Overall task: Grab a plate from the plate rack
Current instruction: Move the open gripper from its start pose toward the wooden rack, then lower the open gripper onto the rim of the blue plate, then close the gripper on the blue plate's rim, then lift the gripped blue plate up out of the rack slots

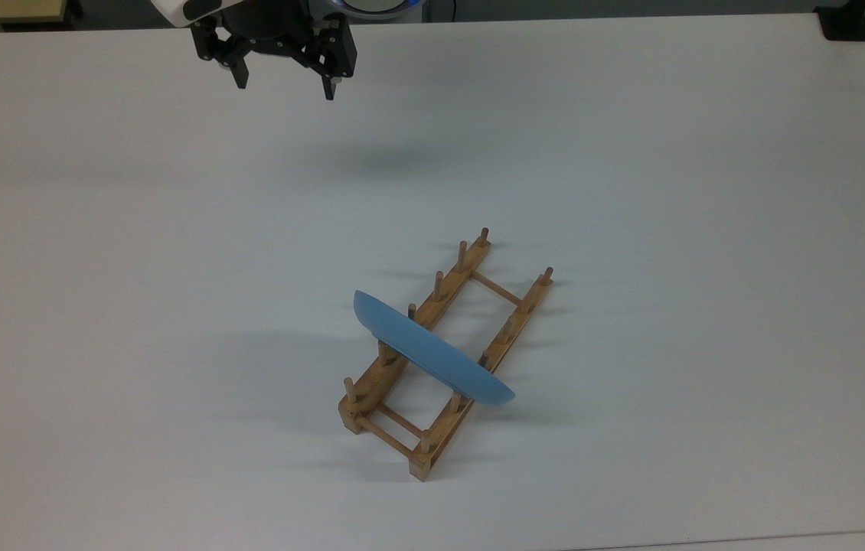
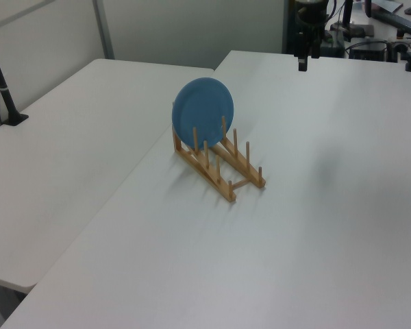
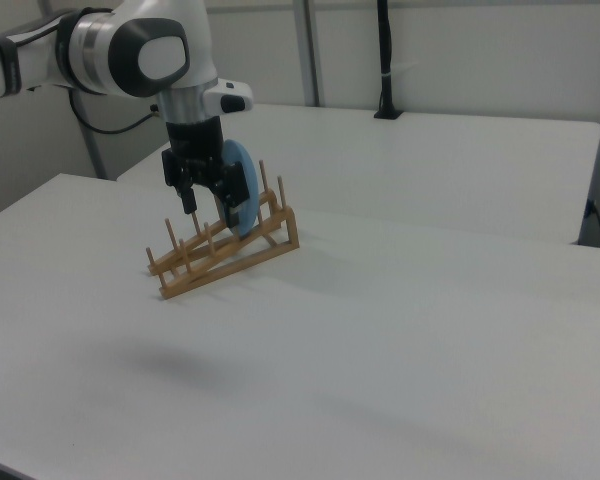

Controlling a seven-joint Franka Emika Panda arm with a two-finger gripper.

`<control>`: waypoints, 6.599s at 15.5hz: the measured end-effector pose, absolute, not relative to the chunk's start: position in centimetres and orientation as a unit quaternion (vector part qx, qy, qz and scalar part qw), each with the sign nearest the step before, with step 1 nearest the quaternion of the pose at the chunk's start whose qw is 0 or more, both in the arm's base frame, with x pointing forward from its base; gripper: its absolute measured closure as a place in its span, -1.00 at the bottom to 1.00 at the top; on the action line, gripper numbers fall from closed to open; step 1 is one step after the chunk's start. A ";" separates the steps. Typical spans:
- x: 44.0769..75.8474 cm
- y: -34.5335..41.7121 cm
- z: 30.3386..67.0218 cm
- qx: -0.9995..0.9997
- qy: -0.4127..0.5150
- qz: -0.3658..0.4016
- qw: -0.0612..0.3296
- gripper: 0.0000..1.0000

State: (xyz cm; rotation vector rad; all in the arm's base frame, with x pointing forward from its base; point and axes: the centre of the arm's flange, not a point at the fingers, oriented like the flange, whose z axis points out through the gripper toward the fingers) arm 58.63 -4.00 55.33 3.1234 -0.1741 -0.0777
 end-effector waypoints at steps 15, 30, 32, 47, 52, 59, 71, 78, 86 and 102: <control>59.2 -5.5 59.4 0.997 0.064 0.028 -0.015 -1.00; 68.1 3.2 59.4 0.928 0.238 0.241 0.154 -0.92; 69.3 5.0 58.2 0.924 0.247 0.238 0.169 -0.89; 72.9 13.7 50.9 0.886 0.282 0.264 0.255 -0.20; 73.0 14.4 50.1 0.866 0.309 0.258 0.297 0.30; 73.0 14.4 49.9 0.853 0.323 0.255 0.320 0.43; 72.9 15.3 49.3 0.846 0.336 0.252 0.329 0.67; 72.9 15.2 49.5 0.848 0.329 0.255 0.328 0.86; 72.5 15.0 51.7 0.847 0.320 0.269 0.330 0.86; 71.6 12.1 57.3 0.850 0.266 0.305 0.337 0.86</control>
